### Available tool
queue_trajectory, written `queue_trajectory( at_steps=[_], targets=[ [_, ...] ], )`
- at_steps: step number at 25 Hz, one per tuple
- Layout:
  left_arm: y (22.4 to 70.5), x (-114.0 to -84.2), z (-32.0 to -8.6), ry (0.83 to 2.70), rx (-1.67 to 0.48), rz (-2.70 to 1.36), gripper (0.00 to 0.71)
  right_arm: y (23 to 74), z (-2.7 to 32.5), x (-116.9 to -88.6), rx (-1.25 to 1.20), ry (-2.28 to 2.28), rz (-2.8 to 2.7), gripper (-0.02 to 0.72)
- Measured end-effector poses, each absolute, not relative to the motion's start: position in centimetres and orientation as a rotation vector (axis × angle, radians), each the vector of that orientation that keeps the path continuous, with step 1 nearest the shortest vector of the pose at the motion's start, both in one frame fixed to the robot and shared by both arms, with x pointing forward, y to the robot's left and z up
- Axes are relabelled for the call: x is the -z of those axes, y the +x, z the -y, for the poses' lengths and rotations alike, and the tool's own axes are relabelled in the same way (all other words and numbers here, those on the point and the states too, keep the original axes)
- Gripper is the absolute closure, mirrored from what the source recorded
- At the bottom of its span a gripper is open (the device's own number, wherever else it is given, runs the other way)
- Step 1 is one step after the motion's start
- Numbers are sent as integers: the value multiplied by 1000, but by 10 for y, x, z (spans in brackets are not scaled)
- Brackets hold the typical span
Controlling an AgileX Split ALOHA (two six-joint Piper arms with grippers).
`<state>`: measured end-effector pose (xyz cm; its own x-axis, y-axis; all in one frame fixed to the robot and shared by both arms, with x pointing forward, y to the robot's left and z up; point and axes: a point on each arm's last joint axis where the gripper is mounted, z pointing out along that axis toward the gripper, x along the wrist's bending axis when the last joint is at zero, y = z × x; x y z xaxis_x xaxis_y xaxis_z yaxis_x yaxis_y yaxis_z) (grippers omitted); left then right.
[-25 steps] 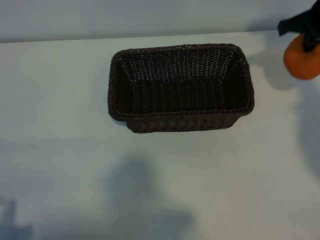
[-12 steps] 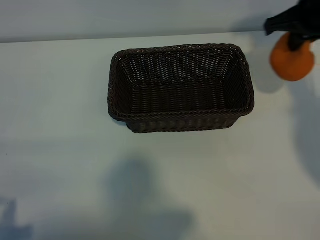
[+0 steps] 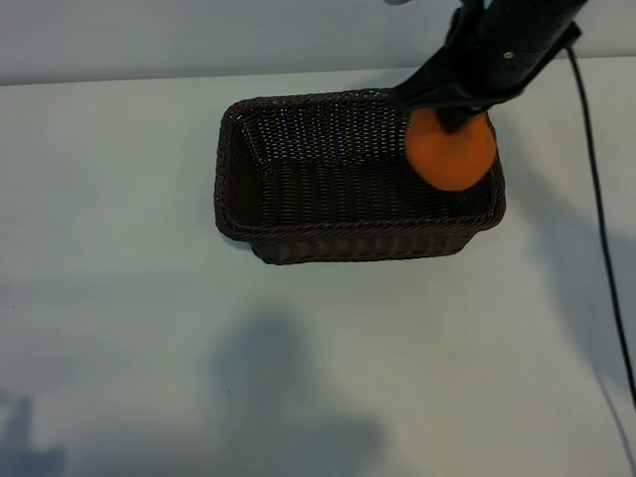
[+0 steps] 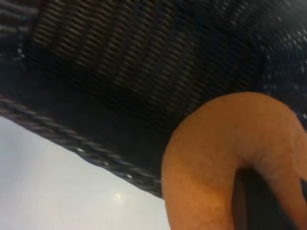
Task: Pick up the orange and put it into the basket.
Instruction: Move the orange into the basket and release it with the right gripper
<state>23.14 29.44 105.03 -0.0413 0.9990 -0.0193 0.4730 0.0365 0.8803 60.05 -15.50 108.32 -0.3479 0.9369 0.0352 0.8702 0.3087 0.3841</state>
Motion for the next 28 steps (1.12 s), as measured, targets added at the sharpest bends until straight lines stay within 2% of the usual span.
queue_trajectory(
  at_steps=[3, 8, 18, 22, 24, 28],
  targets=[
    [231, -1050, -294, 1523, -939, -1604, 118, 610, 145, -1078, -515, 1644, -2387, 608],
    [231, -1050, -294, 1523, -939, -1604, 118, 638, 132, -1051, -497, 1648, -2398, 608],
    [231, -1050, -294, 1523, -939, -1604, 118, 670, 120, -973, -357, 1685, -2466, 608],
    [231, -1050, -294, 1523, -939, -1604, 118, 671, 119, -967, -341, 1691, -2473, 598],
    [231, -1050, -294, 1523, -939, -1604, 118, 672, 119, -972, -348, 1689, -2470, 545],
    [231, -1050, -294, 1523, -939, -1604, 118, 675, 117, -989, -364, 1682, -2465, 318]
  ],
)
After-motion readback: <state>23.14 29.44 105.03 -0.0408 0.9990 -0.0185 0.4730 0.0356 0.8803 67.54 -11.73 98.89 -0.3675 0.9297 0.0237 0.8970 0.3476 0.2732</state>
